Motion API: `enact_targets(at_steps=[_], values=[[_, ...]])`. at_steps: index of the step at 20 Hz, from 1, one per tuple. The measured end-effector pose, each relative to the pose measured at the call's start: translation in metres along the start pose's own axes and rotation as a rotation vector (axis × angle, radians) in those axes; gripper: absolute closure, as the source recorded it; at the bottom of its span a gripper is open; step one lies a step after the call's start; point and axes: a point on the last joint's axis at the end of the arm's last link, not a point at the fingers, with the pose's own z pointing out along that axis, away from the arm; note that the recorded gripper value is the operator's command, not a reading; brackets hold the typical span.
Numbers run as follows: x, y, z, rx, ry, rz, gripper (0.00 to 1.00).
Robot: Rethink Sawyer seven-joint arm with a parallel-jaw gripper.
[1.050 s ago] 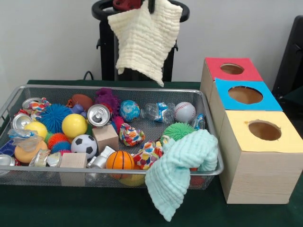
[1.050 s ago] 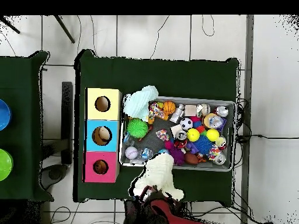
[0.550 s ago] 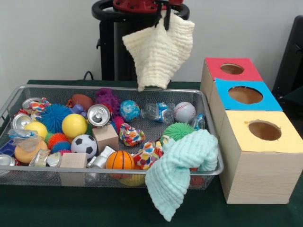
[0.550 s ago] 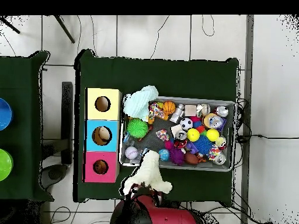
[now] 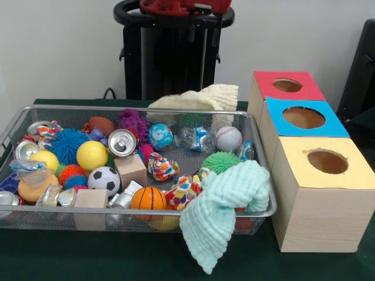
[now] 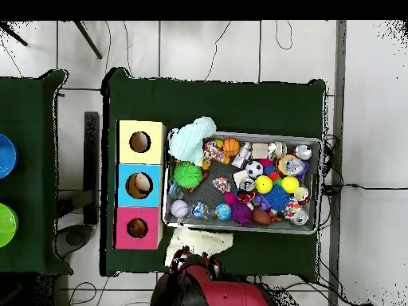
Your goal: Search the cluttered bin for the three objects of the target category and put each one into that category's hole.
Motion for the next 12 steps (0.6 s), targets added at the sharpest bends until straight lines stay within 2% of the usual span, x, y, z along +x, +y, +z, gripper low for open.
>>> enact_targets(at_steps=[8,12], values=[[-0.004,-0.010,0.001,0.001,0.002,0.026,0.00],[-0.008,-0.024,0.002,0.005,0.003,0.056,0.00]])
